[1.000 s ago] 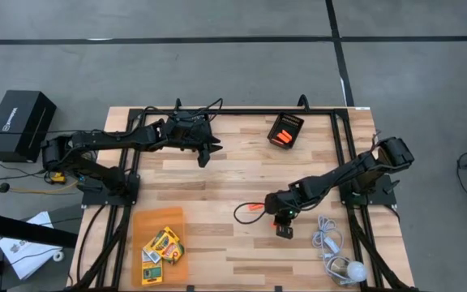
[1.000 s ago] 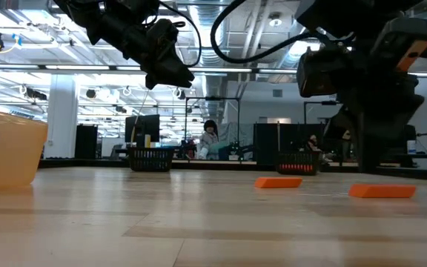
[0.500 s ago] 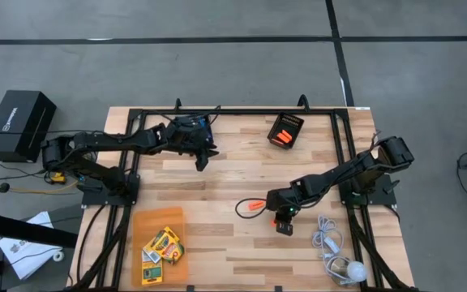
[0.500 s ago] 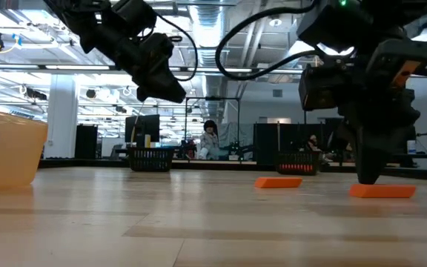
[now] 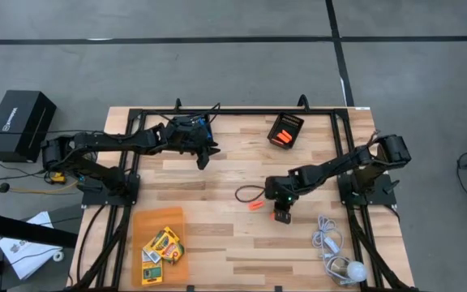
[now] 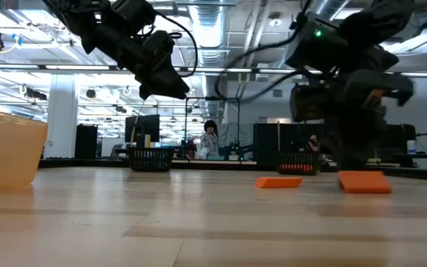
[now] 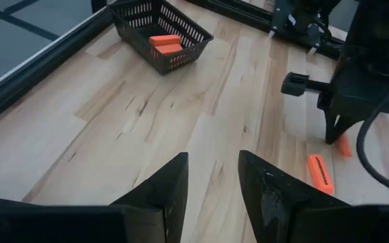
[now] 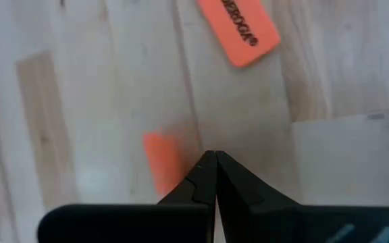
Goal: Pick & Place School Supplies
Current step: Put the orange eraser into the right black bin
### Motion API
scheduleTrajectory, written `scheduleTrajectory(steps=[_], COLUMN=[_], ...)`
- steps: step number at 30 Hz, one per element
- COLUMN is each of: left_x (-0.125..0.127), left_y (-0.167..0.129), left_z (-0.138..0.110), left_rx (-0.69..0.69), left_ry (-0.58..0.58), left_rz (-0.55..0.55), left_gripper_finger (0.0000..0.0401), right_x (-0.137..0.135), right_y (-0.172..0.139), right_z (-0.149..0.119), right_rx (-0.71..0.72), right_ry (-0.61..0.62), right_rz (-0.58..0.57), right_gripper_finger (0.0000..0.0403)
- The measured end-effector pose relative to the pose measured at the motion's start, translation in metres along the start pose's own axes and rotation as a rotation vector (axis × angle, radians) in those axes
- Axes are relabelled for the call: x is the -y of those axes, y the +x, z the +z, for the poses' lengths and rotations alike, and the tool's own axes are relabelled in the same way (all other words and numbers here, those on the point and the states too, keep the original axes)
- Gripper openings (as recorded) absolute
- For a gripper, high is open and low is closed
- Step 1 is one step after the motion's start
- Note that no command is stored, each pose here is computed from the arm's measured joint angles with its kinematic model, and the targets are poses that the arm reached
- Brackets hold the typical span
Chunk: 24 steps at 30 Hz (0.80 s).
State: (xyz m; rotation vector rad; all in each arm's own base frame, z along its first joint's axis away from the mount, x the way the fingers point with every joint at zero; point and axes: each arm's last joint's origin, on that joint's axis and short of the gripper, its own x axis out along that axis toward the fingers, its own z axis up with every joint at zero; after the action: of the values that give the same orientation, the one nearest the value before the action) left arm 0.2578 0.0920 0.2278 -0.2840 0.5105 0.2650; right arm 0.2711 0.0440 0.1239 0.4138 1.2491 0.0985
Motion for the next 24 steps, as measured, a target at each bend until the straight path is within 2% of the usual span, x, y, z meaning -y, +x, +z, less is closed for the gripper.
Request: scheduleTrajectory(steps=[11, 17, 24], left_x=[0.000, 0.000, 0.001], left_y=[0.000, 0.000, 0.000], left_z=[0.000, 0.000, 0.002], left_rx=[0.001, 0.002, 0.025], left_ry=[-0.004, -0.020, -0.021], left_rz=[0.004, 0.004, -0.002], left_gripper_finger=[0.0126, 0.0126, 0.0126], right_x=[0.025, 0.010, -0.011], right_y=[-0.007, -0.004, -0.018], right_z=[0.009, 0.007, 0.012], right_rx=[0.017, 0.004, 0.130], right_ry=[0.029, -0.001, -0.007], right_rz=[0.010, 0.086, 0.131], right_gripper_finger=[0.0000, 0.0000, 0.0000])
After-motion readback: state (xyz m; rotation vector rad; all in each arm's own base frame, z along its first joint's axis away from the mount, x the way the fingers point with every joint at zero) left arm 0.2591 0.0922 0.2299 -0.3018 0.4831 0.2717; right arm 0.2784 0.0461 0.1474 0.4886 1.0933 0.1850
